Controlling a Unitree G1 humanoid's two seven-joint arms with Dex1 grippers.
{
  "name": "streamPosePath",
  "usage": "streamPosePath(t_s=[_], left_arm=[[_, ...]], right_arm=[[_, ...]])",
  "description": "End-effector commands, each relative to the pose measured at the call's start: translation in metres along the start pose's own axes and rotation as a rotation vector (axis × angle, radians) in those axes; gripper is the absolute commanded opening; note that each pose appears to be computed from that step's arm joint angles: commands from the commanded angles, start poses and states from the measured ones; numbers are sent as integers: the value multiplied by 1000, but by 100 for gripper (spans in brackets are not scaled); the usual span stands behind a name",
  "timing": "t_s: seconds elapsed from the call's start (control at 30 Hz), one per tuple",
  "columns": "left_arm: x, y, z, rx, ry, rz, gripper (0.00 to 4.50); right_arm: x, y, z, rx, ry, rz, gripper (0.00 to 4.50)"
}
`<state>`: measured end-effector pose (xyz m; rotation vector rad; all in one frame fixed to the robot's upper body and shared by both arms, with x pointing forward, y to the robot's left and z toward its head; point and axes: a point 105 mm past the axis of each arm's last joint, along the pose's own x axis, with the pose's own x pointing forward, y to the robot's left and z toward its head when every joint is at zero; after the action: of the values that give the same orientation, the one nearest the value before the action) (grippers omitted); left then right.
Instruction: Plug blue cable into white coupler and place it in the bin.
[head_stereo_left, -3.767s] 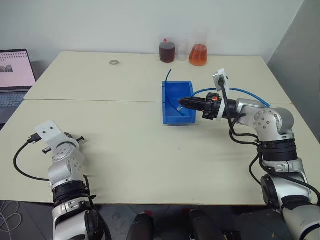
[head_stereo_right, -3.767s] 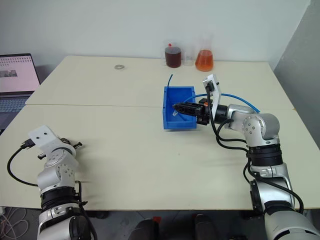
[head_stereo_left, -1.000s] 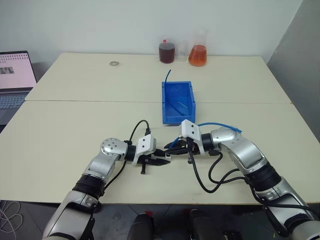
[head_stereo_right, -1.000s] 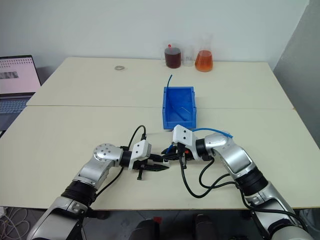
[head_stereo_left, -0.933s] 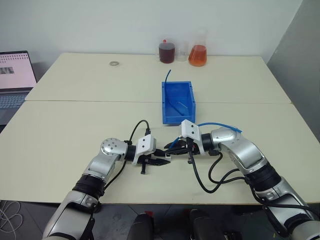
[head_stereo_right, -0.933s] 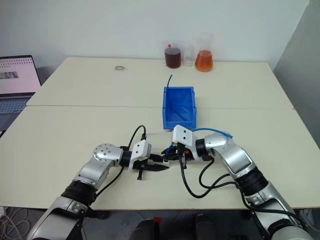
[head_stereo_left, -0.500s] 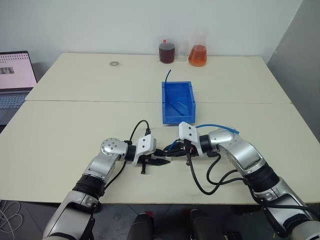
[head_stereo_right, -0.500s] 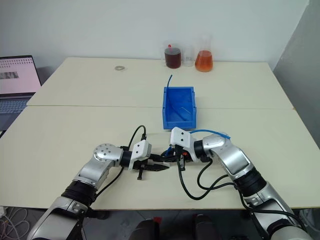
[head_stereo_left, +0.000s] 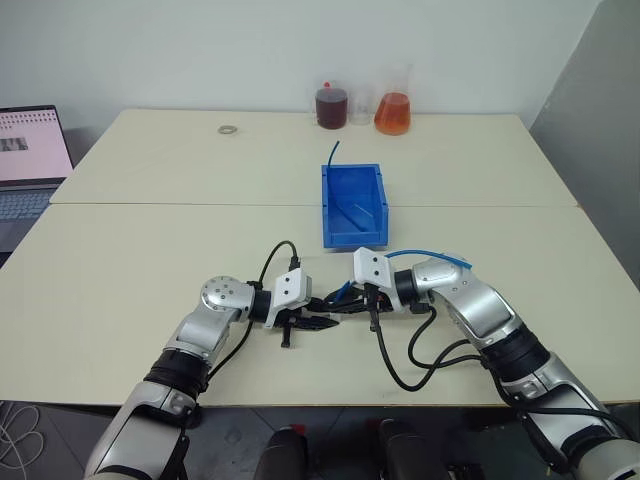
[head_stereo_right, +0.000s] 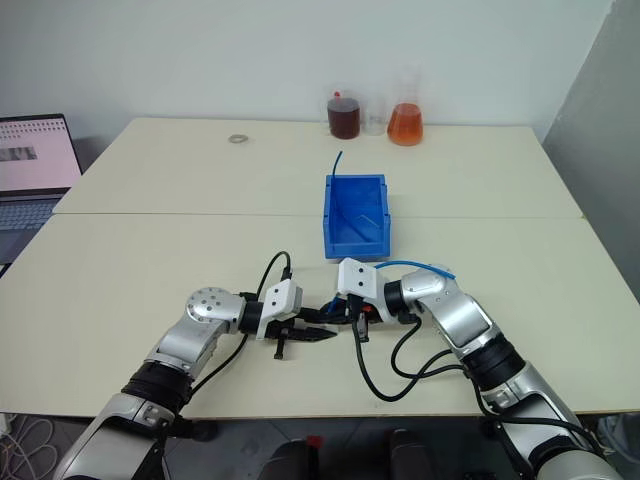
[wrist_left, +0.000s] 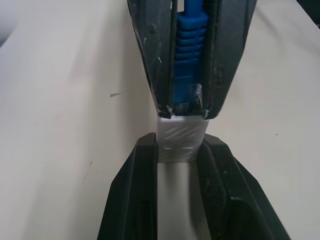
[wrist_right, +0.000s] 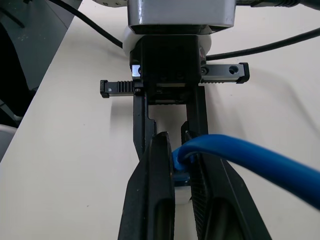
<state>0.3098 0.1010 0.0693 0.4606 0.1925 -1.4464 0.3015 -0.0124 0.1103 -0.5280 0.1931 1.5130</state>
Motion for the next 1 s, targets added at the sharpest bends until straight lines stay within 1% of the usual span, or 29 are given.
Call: streamPosePath(t_s=[0.03, 0.07, 0.1, 0.13, 0.2, 0.27, 0.3, 0.33, 0.4, 0.5, 0.57, 0.63, 0.7, 0.77, 0.8, 0.87, 0.93, 1.0], left_arm=[[-11, 8, -1, -5, 5, 71, 78], [-11, 8, 0, -7, 2, 71, 78], [-12, 8, 1, -14, -5, 70, 113], [-16, 7, 5, -10, -10, 67, 134], [-22, 6, 11, -4, -19, 76, 169], [-35, 8, 23, -6, -46, 124, 212], [-40, 8, 28, -10, -55, 149, 222], [-46, 8, 34, -20, -67, 176, 259], [-53, 4, 42, -31, -79, 214, 284], [-61, 0, 60, -59, -118, 292, 361], [-66, 0, 72, -76, -151, 352, 401], [-69, 5, 81, -92, -185, 432, 445], [-69, 13, 84, -114, -209, 509, 445], [-68, 20, 84, -124, -215, 566, 445], [-69, 29, 87, -97, -231, 633, 445], [-74, 45, 100, -97, -299, 754, 445], [-76, 51, 105, -95, -313, 815, 445], [-76, 53, 104, -98, -310, 849, 450]], right_arm=[[7, 10, -37, 86, 120, 39, 17], [7, 8, -35, 91, 113, 31, 17], [7, 5, -34, 93, 109, 22, 17], [6, 1, -30, 105, 92, 6, 17], [2, -4, -22, 114, 66, -15, 17], [-8, -10, -11, 116, 31, -51, 17], [-14, -12, -4, 122, 11, -66, 17], [-22, -15, 5, 148, -25, -88, 17], [-35, -21, 23, 190, -87, -127, 17], [-54, -33, 56, 265, -197, -191, 17], [-66, -49, 83, 334, -290, -244, 17], [-73, -68, 102, 366, -342, -301, 17], [-75, -82, 111, 350, -354, -319, 17], [-75, -96, 112, 360, -349, -350, 17], [-74, -111, 107, 364, -323, -403, 17], [-73, -137, 94, 354, -255, -499, 17], [-72, -152, 82, 347, -204, -559, 17], [-72, -164, 72, 351, -167, -613, 84]])
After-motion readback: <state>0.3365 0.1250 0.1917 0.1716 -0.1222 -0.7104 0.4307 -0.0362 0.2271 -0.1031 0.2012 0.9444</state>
